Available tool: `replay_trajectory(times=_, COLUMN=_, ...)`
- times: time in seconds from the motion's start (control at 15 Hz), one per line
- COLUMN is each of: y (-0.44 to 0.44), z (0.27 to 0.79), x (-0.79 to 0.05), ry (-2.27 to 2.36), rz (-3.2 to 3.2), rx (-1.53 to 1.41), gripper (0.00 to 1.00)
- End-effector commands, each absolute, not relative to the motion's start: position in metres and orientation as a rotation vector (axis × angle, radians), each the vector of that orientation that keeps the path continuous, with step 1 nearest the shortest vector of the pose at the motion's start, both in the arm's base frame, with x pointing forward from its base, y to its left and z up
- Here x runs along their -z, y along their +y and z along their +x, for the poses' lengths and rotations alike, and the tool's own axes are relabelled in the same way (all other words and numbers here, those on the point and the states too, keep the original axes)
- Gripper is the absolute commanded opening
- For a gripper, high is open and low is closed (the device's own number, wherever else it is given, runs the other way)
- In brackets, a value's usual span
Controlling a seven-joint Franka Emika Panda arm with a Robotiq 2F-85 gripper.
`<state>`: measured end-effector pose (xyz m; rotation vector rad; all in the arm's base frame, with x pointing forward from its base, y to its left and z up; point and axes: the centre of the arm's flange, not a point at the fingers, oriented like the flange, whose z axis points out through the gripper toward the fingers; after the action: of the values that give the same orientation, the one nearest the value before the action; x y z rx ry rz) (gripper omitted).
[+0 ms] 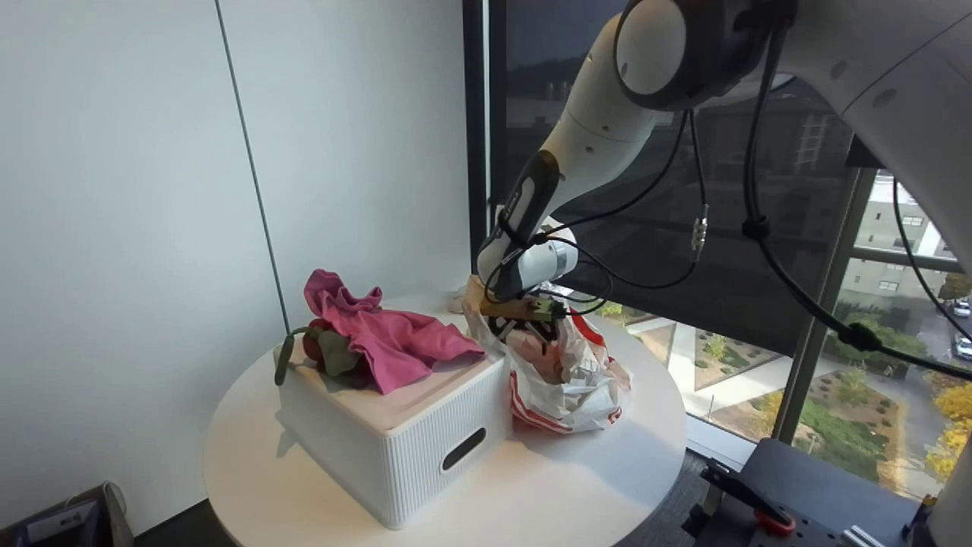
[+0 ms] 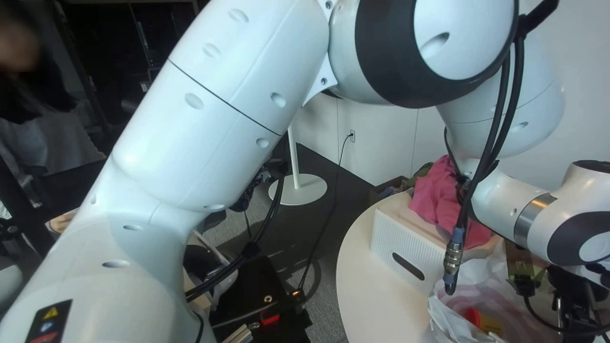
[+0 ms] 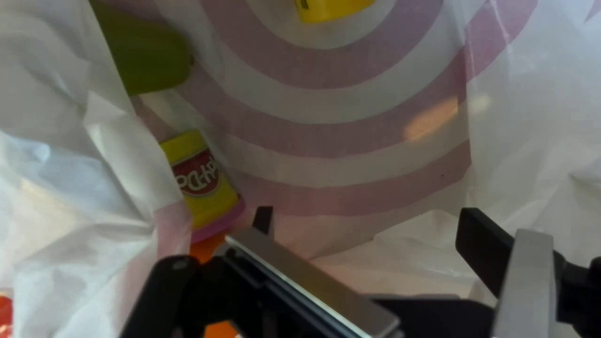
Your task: Put the items in the plastic bag on the white basket
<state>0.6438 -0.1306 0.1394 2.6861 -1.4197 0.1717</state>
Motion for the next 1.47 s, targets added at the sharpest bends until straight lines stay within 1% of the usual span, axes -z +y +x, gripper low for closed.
replay_trajectory(times=0.0, y=-0.148, z=0.651, x=-0.118, ry=-1.396, rz=2.650, rx=-0.190, gripper=1.00)
replay_trajectory(times=0.2, y=-0.166, z=0.645, x=-0.119, ry=-1.399, rz=2.606, rx=-0.198, gripper=1.00)
replay_trajectory(times=0.53, y=-0.190, z=0.632, x=-0.143, ry=-1.416, rz=2.544, rx=-0.240, gripper=1.00)
replay_trajectory(times=0.87, y=-0.210, z=0.616, x=-0.134, ry=-1.444, rz=2.470, rx=-0.203, gripper=1.00)
replay_trajectory(times=1.4, y=-0.219, z=0.600, x=-0.102, ry=-1.427, rz=2.403, rx=-0.154, gripper=1.00)
